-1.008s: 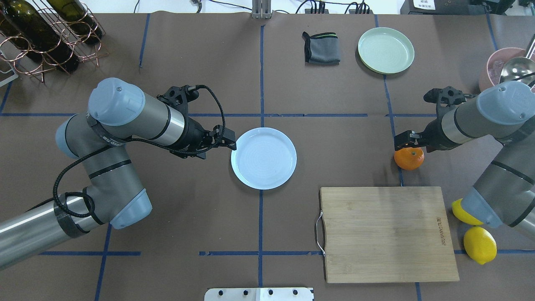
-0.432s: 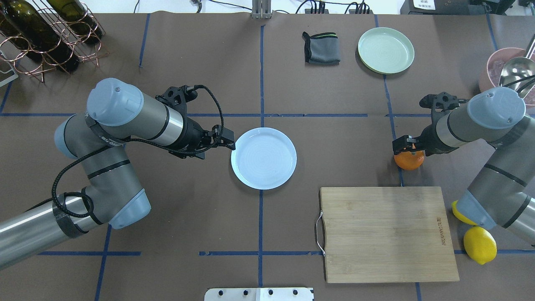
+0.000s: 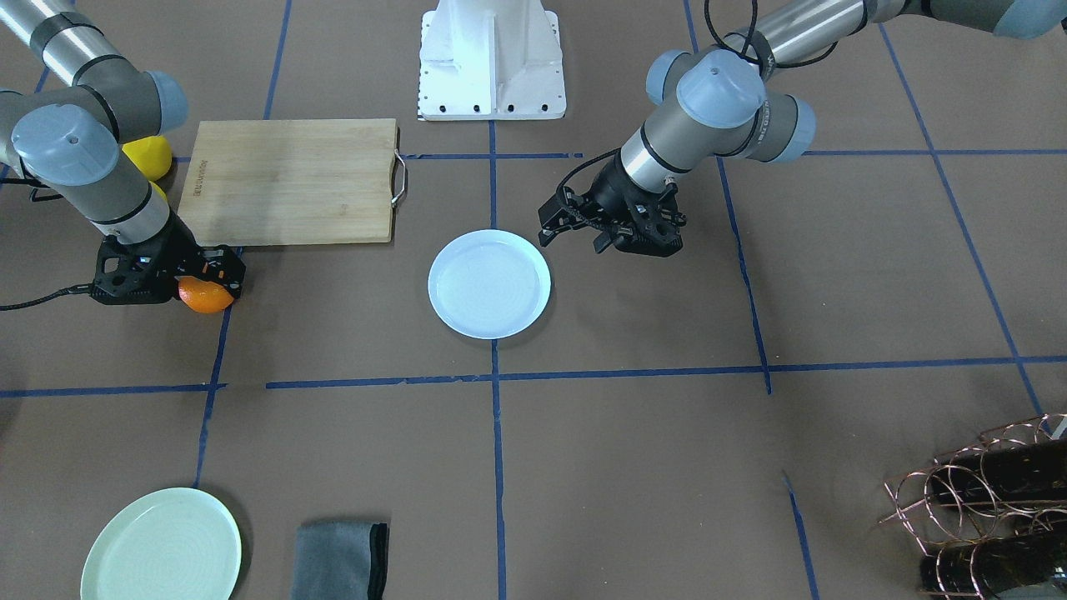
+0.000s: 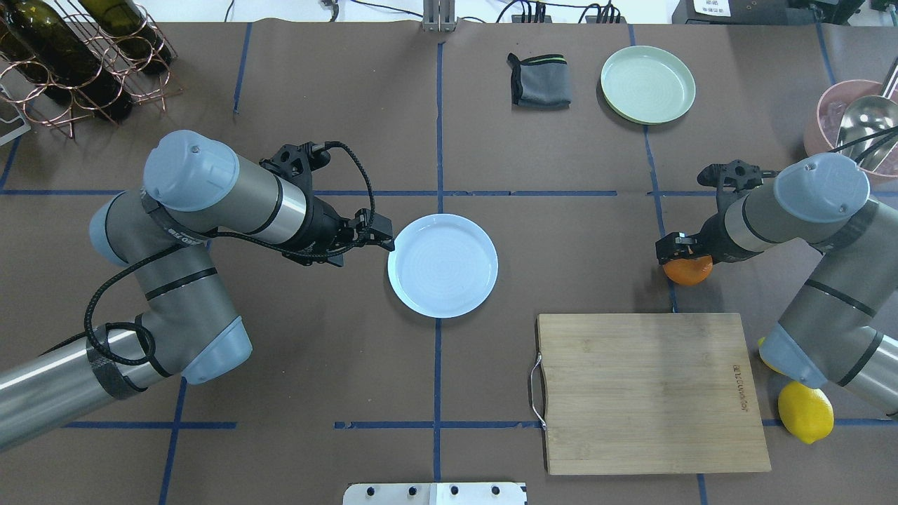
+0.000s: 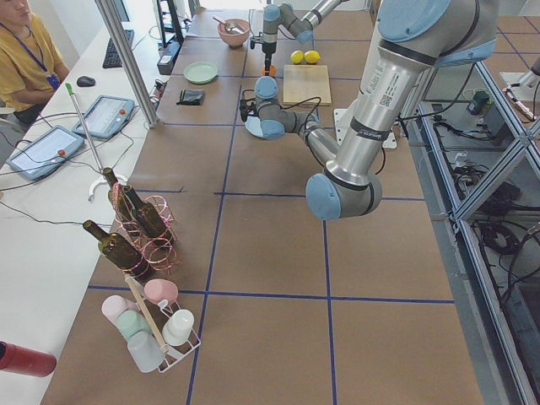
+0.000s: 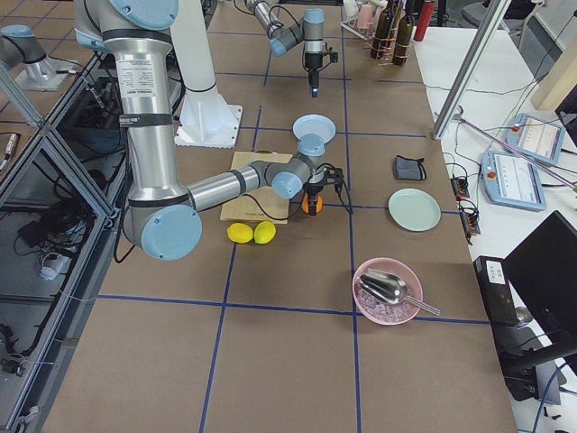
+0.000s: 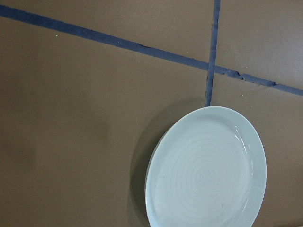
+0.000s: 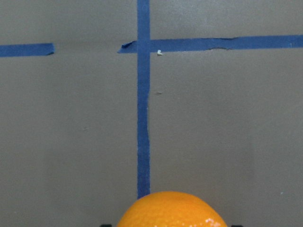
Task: Pick orange to plate
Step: 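Close the right gripper on the orange and lift it, then carry the orange with the right gripper over the light blue plate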
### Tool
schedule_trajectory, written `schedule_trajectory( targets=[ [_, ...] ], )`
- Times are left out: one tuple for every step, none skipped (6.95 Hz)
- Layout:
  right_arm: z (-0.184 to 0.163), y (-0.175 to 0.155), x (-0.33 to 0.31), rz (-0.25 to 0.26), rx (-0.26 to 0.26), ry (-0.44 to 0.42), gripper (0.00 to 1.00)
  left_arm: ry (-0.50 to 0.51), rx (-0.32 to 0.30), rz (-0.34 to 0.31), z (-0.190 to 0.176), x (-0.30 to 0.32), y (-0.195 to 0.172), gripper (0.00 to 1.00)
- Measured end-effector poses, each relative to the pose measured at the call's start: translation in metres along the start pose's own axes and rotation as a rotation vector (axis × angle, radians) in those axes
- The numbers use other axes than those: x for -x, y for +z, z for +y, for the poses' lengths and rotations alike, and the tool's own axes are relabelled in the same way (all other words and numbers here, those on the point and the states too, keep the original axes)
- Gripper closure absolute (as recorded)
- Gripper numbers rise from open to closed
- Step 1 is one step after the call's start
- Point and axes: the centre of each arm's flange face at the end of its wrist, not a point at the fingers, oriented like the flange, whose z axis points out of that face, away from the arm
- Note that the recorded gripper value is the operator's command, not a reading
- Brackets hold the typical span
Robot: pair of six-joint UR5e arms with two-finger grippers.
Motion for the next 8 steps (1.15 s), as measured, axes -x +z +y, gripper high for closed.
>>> schedule_trajectory(
  targets=[
    [0.000,0.000,0.000,0.000,0.000,0.002,1.00,-0.003,0.000,0.000,0.000,0.000,0.000,0.00],
    [0.002,-0.003,0.004,-0.008,0.000,-0.001,1.00,-0.008,0.000,0.003,0.001,-0.001,-0.001,0.00],
    [0.002,-0.016,0.017,-0.039,-0.006,-0.012,1.00,-0.009,-0.002,0.010,0.002,-0.004,-0.005,0.00],
    [0.000,-0.034,0.042,-0.084,-0.017,-0.002,1.00,-0.007,-0.003,0.019,0.003,-0.007,-0.008,0.00],
    [-0.009,-0.052,0.082,-0.137,-0.027,0.051,1.00,-0.006,-0.004,0.025,0.004,-0.009,-0.011,0.00],
    [-0.016,-0.066,0.139,-0.181,-0.019,0.111,1.00,-0.004,-0.006,0.030,0.005,-0.010,-0.014,0.00],
    [-0.018,-0.070,0.202,-0.205,-0.005,0.169,1.00,-0.003,-0.007,0.032,0.007,-0.006,-0.019,0.00],
    [-0.019,-0.064,0.260,-0.214,-0.011,0.214,1.00,-0.003,-0.007,0.031,0.014,0.006,-0.029,0.00]
  ],
)
